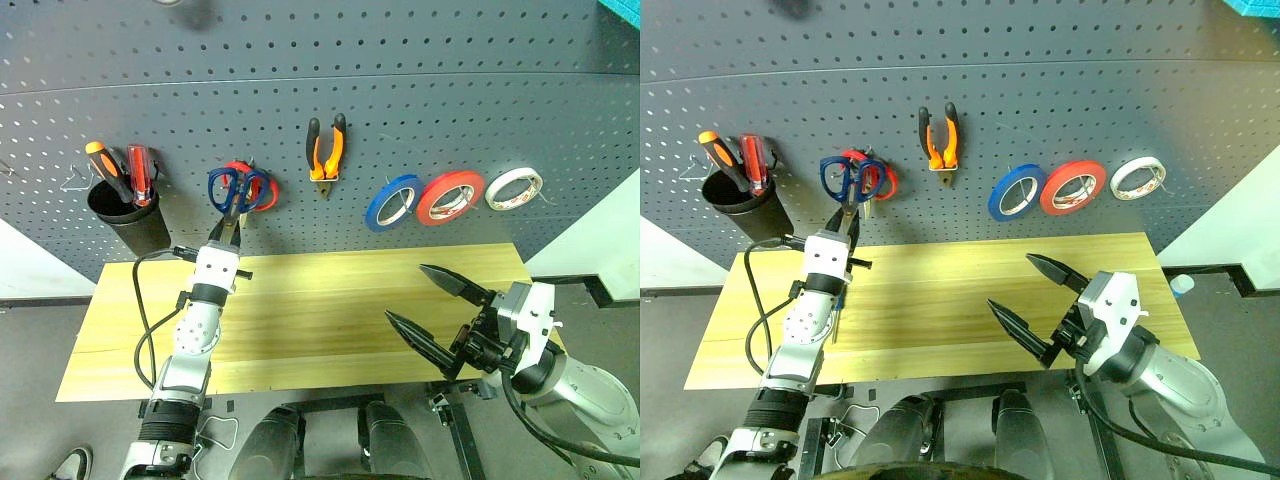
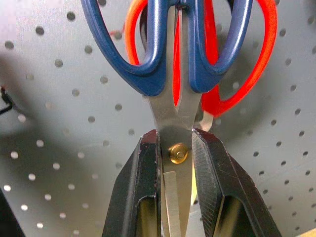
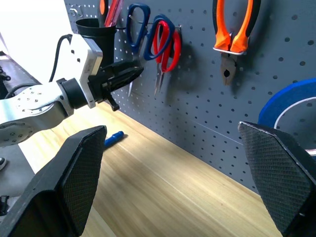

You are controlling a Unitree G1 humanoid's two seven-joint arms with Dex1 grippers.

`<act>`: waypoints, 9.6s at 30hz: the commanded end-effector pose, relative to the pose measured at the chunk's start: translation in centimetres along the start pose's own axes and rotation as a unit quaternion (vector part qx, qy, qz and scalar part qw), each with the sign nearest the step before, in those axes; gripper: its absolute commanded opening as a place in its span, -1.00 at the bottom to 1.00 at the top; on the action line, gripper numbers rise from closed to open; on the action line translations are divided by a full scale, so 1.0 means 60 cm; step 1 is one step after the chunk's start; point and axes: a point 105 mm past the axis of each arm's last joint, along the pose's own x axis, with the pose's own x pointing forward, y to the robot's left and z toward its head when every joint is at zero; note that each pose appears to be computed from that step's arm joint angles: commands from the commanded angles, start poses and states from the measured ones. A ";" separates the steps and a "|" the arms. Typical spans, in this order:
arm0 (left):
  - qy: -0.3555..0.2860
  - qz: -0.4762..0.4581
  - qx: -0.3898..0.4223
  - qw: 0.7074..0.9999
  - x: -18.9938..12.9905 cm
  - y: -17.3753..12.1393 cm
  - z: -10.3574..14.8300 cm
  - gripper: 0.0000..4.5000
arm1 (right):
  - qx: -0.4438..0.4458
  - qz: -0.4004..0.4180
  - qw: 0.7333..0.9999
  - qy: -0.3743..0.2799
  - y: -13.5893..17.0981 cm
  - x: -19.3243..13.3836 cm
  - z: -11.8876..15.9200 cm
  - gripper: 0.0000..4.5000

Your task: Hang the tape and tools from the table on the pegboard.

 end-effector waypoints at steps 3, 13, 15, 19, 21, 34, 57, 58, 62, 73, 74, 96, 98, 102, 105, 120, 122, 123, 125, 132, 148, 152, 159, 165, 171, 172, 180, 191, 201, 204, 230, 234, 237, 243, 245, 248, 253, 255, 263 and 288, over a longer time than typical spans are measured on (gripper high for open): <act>-0.007 -0.003 -0.011 1.000 0.010 0.005 0.010 -0.30 | -0.009 0.003 1.000 -0.014 0.006 -0.001 0.012 1.00; 0.034 -0.036 0.019 0.999 -0.033 -0.013 -0.028 0.88 | -0.007 0.000 1.000 -0.012 0.006 -0.001 0.009 1.00; 0.061 -0.074 0.028 0.995 -0.065 -0.031 -0.051 0.88 | -0.006 -0.001 1.000 -0.012 0.006 -0.001 0.008 1.00; 0.138 -0.142 0.024 0.980 -0.142 -0.054 -0.097 0.88 | -0.004 -0.003 1.000 -0.009 0.008 -0.004 0.007 1.00; 0.205 -0.181 0.018 0.962 -0.188 -0.062 -0.135 0.88 | -0.001 -0.002 1.000 -0.006 0.009 -0.005 0.005 1.00; 0.361 -0.061 -0.095 0.926 -0.136 0.029 -0.161 0.88 | 0.018 0.010 1.000 0.001 0.015 -0.008 0.007 1.00; 0.479 -0.013 -0.188 0.857 -0.090 0.083 -0.165 0.88 | 0.026 0.004 1.000 0.011 0.016 -0.016 0.017 1.00; 0.486 -0.010 -0.184 0.854 -0.091 0.089 -0.169 0.88 | 0.027 0.004 1.000 0.012 0.016 -0.016 0.016 1.00; 0.515 -0.013 -0.184 0.837 -0.099 0.093 -0.183 0.88 | 0.027 0.002 1.000 0.014 0.015 -0.017 0.015 1.00; 0.534 -0.029 -0.186 0.824 -0.092 0.072 -0.204 0.88 | 0.030 -0.001 0.999 0.018 0.017 -0.019 0.013 1.00; 0.535 -0.030 -0.184 0.824 -0.092 0.072 -0.207 0.88 | 0.030 -0.002 0.999 0.019 0.018 -0.019 0.013 1.00; 0.560 -0.038 -0.180 0.808 -0.107 0.055 -0.225 0.88 | 0.032 -0.012 0.999 0.028 0.021 -0.024 0.012 1.00; 0.562 -0.038 -0.179 0.807 -0.108 0.055 -0.227 0.80 | 0.032 -0.012 0.999 0.028 0.021 -0.024 0.012 1.00; 0.562 -0.040 -0.179 0.807 -0.108 0.052 -0.226 0.35 | 0.032 -0.013 0.999 0.028 0.020 -0.023 0.011 1.00; 0.562 -0.041 -0.179 0.807 -0.107 0.051 -0.226 -0.13 | 0.032 -0.015 0.999 0.028 0.020 -0.023 0.011 1.00; 0.548 -0.074 -0.182 0.813 -0.103 0.035 -0.209 -0.81 | 0.030 -0.012 0.999 0.026 0.019 -0.024 0.014 1.00; 0.549 -0.083 -0.182 0.811 -0.105 0.029 -0.205 -0.81 | 0.030 -0.008 0.999 0.024 0.020 -0.024 0.015 1.00; 0.548 -0.087 -0.179 0.812 -0.105 0.027 -0.202 -0.81 | 0.030 -0.007 0.999 0.023 0.021 -0.024 0.016 1.00; 0.546 -0.095 -0.179 0.813 -0.105 0.023 -0.198 -0.81 | 0.029 -0.005 0.999 0.023 0.021 -0.025 0.017 1.00; 0.514 -0.140 -0.133 0.836 -0.107 0.005 -0.173 -0.81 | 0.026 -0.005 0.999 0.022 0.017 -0.025 0.019 1.00; 0.450 -0.159 -0.050 0.877 -0.111 -0.014 -0.146 -0.81 | 0.051 0.047 0.993 0.094 0.055 -0.046 -0.009 1.00; 0.447 -0.158 -0.052 0.879 -0.106 -0.016 -0.146 -0.81 | 0.059 0.042 0.992 0.102 0.062 -0.026 -0.039 1.00; 0.435 -0.159 -0.054 0.885 -0.097 -0.020 -0.138 -0.81 | 0.057 0.047 0.993 0.089 0.066 -0.004 -0.048 1.00; 0.412 -0.174 -0.040 0.893 -0.094 -0.025 -0.129 -0.81 | 0.049 0.045 0.994 0.090 0.058 -0.013 -0.043 1.00; 0.362 -0.216 -0.004 0.907 -0.100 -0.040 -0.110 -0.81 | 0.044 0.042 0.994 0.091 0.053 -0.017 -0.040 1.00; 0.355 -0.217 0.006 0.909 -0.101 -0.038 -0.109 -0.81 | 0.043 0.042 0.994 0.091 0.052 -0.018 -0.039 1.00; 0.260 -0.183 0.040 0.947 -0.106 -0.017 -0.087 -0.81 | 0.038 0.039 0.994 0.092 0.045 -0.022 -0.038 1.00; 0.010 -0.073 0.109 0.991 -0.120 0.024 -0.011 -0.81 | 0.035 0.044 0.995 0.083 0.041 -0.020 -0.032 1.00; -0.103 -0.054 0.125 0.985 -0.098 0.024 0.053 -0.81 | 0.029 0.045 0.995 0.082 0.030 -0.019 -0.032 1.00; -0.149 -0.063 0.127 0.979 -0.090 0.013 0.084 -0.81 | 0.026 0.044 0.995 0.082 0.024 -0.019 -0.033 1.00; -0.277 0.086 0.122 0.949 0.008 0.101 0.261 -0.81 | -0.031 0.095 0.994 -0.048 0.014 0.016 0.089 1.00; -0.271 0.100 0.142 0.947 0.004 0.111 0.265 -0.81 | -0.033 0.096 0.994 -0.043 0.010 0.017 0.087 1.00; -0.255 0.124 0.156 0.946 -0.004 0.127 0.263 -0.81 | -0.036 0.099 0.993 -0.046 0.009 0.018 0.091 1.00; -0.207 0.171 0.168 0.948 -0.016 0.152 0.248 -0.81 | -0.049 0.115 0.990 -0.061 0.009 0.027 0.104 1.00; -0.203 0.170 0.169 0.949 -0.017 0.150 0.246 -0.81 | -0.050 0.118 0.990 -0.061 0.007 0.030 0.105 1.00; -0.192 0.180 0.168 0.950 -0.017 0.158 0.240 -0.81 | -0.051 0.122 0.989 -0.060 0.005 0.032 0.104 1.00; -0.175 0.199 0.172 0.949 -0.019 0.173 0.231 -0.81 | -0.053 0.121 0.990 -0.053 0.000 0.032 0.099 1.00; -0.166 0.205 0.173 0.949 -0.019 0.179 0.224 -0.81 | -0.053 0.121 0.990 -0.052 -0.001 0.032 0.099 1.00; -0.122 0.237 0.149 0.952 -0.007 0.207 0.182 -0.81 | -0.054 0.123 0.990 -0.050 -0.001 0.031 0.100 1.00; -0.070 0.241 0.146 0.957 -0.002 0.208 0.114 -0.81 | -0.056 0.114 0.991 -0.043 -0.005 0.030 0.104 1.00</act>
